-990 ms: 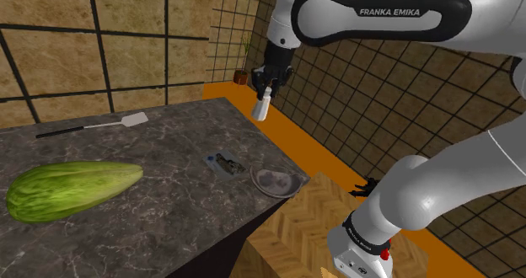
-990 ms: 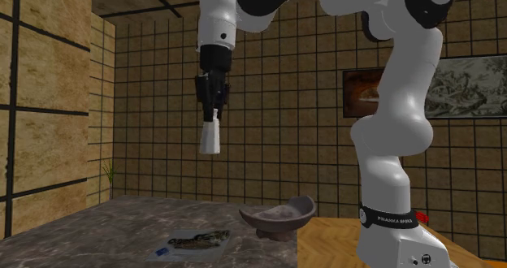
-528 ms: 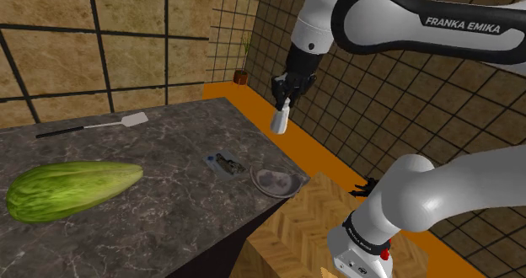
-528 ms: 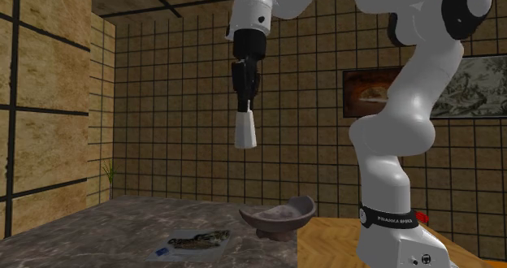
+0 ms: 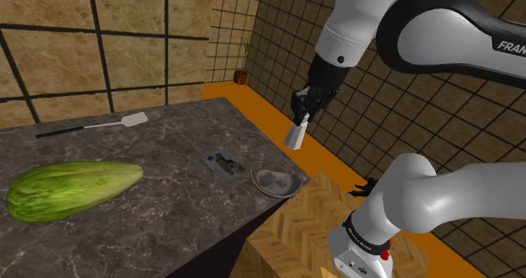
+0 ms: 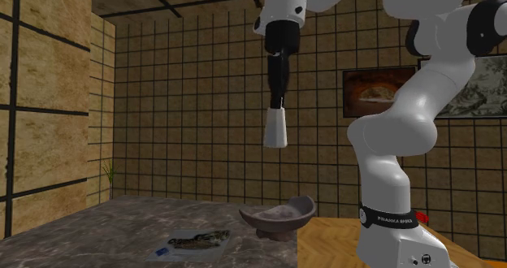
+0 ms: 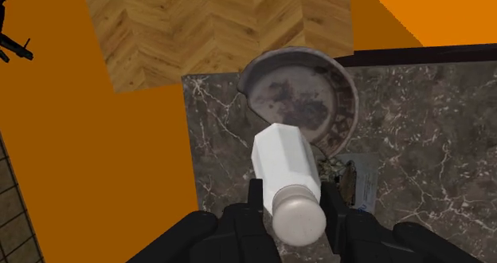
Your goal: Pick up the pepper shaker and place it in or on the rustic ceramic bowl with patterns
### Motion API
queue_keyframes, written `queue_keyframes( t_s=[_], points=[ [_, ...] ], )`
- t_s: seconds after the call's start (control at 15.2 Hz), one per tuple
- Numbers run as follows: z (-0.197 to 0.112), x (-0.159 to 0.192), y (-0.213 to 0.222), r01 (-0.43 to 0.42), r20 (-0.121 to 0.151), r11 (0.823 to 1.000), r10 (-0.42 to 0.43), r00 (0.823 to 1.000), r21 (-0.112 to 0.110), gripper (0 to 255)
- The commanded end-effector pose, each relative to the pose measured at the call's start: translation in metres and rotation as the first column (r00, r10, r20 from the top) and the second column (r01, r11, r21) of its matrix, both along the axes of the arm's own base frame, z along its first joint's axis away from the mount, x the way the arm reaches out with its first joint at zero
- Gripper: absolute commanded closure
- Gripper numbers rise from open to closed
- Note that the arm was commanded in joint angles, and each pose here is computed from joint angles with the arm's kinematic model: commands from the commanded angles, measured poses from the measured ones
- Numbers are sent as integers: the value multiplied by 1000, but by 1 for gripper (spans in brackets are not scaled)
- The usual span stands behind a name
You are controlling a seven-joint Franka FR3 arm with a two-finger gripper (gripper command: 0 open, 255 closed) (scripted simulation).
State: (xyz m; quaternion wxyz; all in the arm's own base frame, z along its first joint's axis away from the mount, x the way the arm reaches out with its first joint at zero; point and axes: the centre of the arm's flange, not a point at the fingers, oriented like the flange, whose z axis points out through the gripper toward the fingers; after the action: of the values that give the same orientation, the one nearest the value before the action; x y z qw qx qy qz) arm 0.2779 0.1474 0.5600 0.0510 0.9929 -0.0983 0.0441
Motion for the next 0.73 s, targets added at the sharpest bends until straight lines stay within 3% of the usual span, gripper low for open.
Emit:
queue_keyframes(
  t_s=[0.0, 0.66],
  points=[
    [-11, -1, -1, 0, 0, 1000, 0, 1000, 0, 255],
    [-63, -1, -1, 0, 0, 1000, 0, 1000, 0, 255]
  ],
)
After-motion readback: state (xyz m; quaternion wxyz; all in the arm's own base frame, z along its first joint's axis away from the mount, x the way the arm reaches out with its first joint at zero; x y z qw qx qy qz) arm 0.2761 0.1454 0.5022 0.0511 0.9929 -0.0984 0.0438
